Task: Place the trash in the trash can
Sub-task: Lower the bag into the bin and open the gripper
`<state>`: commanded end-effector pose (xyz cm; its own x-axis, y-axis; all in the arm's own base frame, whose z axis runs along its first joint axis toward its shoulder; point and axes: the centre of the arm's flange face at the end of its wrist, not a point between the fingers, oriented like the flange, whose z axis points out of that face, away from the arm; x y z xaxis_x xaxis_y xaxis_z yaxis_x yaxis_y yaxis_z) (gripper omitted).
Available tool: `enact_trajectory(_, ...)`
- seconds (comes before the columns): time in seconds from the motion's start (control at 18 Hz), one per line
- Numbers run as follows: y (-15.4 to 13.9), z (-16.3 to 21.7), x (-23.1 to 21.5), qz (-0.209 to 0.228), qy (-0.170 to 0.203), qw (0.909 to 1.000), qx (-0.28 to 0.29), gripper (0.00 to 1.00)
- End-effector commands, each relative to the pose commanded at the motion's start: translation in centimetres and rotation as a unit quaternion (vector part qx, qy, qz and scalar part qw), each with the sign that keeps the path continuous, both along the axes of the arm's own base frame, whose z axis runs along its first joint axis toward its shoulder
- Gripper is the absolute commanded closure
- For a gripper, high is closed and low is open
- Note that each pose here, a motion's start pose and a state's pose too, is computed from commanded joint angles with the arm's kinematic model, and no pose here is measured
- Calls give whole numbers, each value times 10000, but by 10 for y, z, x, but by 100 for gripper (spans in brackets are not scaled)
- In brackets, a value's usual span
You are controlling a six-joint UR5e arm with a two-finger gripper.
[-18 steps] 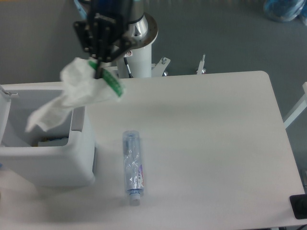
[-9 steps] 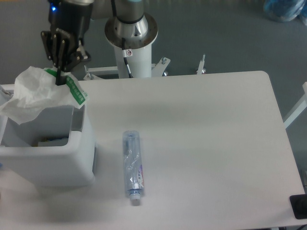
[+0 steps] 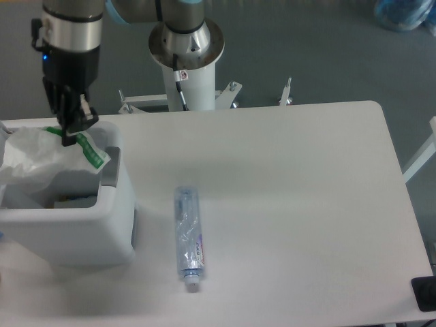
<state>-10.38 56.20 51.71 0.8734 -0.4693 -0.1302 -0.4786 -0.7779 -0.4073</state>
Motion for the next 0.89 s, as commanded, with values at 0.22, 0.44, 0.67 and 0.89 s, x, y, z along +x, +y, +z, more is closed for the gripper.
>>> enact_trajectory(0.22, 1, -2, 2, 41, -78, 10000, -19, 68)
enact_trajectory(0.44, -2, -4, 5, 27, -134, 9999, -45, 45)
enact_trajectory(0.67, -6, 5, 12, 78, -368, 9993, 73, 36)
enact_trajectory(0.89, -12, 22, 16, 98, -587, 9978, 299, 28)
